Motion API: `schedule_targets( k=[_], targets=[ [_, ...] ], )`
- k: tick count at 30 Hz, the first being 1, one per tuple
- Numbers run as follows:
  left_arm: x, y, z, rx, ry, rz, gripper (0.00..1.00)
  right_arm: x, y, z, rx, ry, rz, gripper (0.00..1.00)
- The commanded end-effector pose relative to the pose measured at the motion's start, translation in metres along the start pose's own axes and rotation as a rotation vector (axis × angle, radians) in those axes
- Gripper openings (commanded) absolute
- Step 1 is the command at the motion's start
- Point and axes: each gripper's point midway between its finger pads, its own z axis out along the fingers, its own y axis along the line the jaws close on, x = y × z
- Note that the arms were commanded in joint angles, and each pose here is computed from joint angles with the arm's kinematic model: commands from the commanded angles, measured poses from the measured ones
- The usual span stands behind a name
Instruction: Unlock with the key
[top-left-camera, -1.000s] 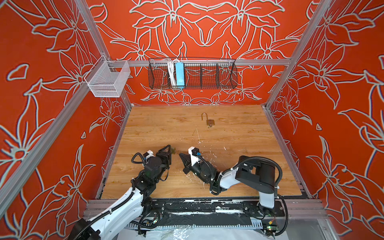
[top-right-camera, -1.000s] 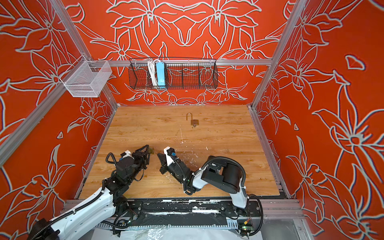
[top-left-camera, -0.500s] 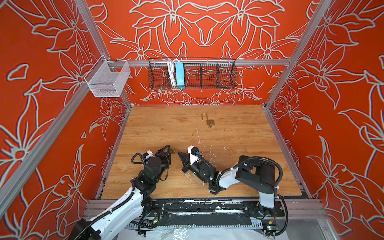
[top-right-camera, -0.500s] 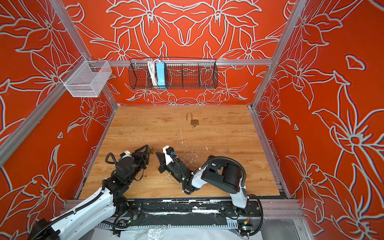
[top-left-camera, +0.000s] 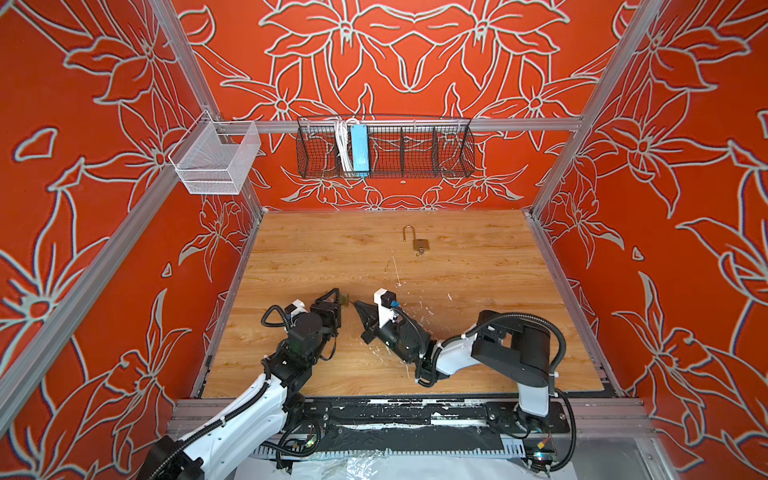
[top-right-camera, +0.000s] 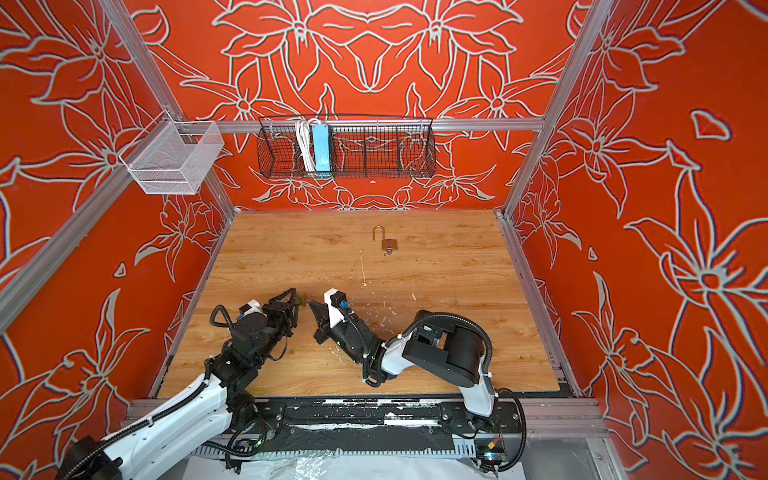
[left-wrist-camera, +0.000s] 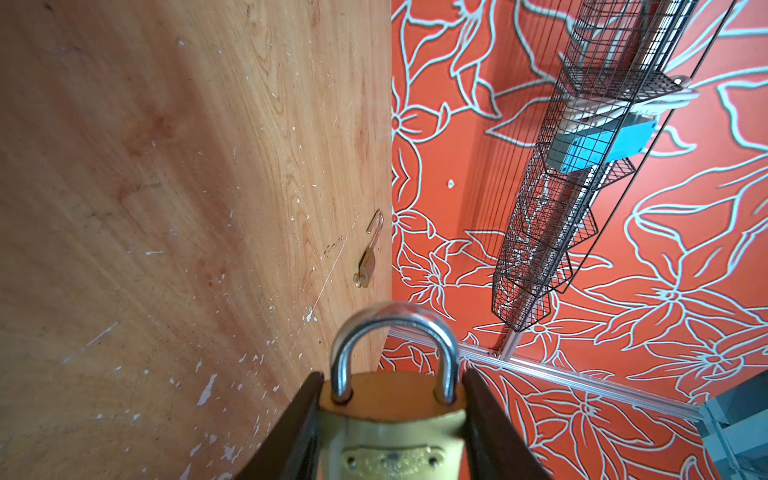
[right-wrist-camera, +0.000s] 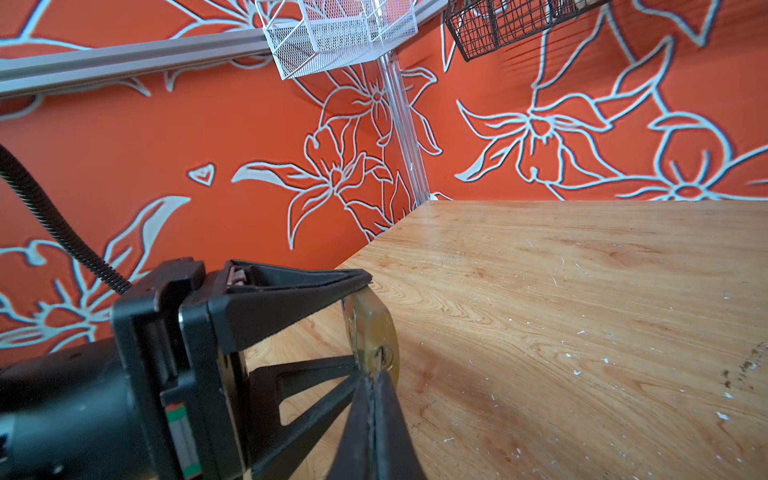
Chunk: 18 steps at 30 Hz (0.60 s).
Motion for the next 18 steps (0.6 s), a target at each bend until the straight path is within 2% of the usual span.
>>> schedule_targets(
  k=[1,18],
  targets=[
    [0.011,-0.021,-0.004,0.087,0.065,-0.018,0.00,-0.005,0.000,0.007,-0.009,-0.026,0.030,0.00],
    [0.033,-0.055,-0.016,0.199,0.249,0.009,0.00,-0.006,-0.009,0.006,-0.059,-0.001,-0.042,0.00]
  ],
)
